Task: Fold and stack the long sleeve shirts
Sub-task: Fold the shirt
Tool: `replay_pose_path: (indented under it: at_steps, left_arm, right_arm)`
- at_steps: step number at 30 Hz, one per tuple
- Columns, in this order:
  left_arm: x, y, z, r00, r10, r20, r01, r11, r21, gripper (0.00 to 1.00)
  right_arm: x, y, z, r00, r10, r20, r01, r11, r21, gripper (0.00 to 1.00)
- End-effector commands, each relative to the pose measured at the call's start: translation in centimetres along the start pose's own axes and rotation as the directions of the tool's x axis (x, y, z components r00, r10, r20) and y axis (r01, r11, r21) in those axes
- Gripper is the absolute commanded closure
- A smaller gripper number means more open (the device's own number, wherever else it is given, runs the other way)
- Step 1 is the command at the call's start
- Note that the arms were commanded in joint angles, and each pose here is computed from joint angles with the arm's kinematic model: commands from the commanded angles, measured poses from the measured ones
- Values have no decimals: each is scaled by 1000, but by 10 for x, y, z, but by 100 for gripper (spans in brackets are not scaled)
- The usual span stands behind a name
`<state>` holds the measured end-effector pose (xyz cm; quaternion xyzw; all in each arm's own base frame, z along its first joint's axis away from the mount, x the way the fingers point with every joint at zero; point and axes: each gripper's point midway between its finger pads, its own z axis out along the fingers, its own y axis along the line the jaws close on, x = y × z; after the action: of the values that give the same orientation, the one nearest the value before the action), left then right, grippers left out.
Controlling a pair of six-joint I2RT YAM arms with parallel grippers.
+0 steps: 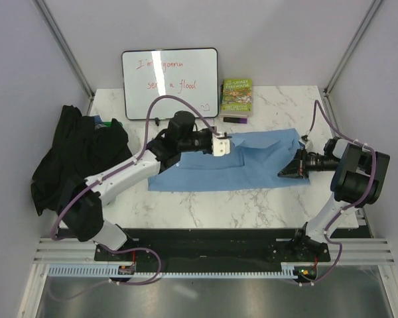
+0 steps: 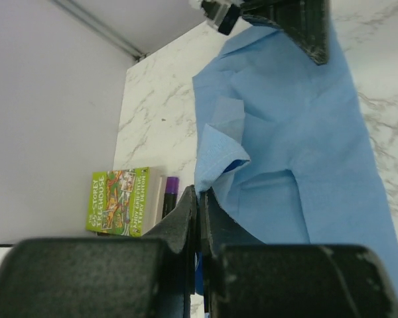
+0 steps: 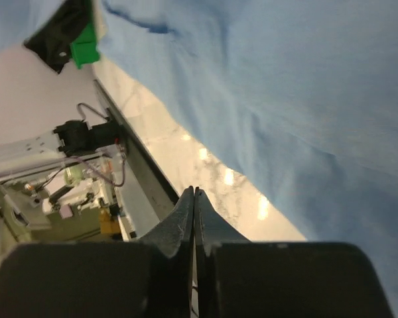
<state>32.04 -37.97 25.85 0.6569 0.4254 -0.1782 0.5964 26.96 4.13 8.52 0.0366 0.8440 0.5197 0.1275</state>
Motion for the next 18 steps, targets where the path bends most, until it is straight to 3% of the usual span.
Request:
replay_pose_path:
  at_steps: [1,9,18]
  left_arm:
    - [-4,-47,-35,993,89,74,-101,978,181,98]
    - [65,-71,-71,974,228,-6,-218,938,268,98]
    - [115,-70,-82,893,450,35,-439,848,296,98]
  right_arm:
    - [-36,-30,-1,992,-51,113,25,976,218,97]
    - [-49,-58,-1,990,9,141,-54,948,314,100]
    - [-50,-71,0,990,34,134,-80,930,359,100]
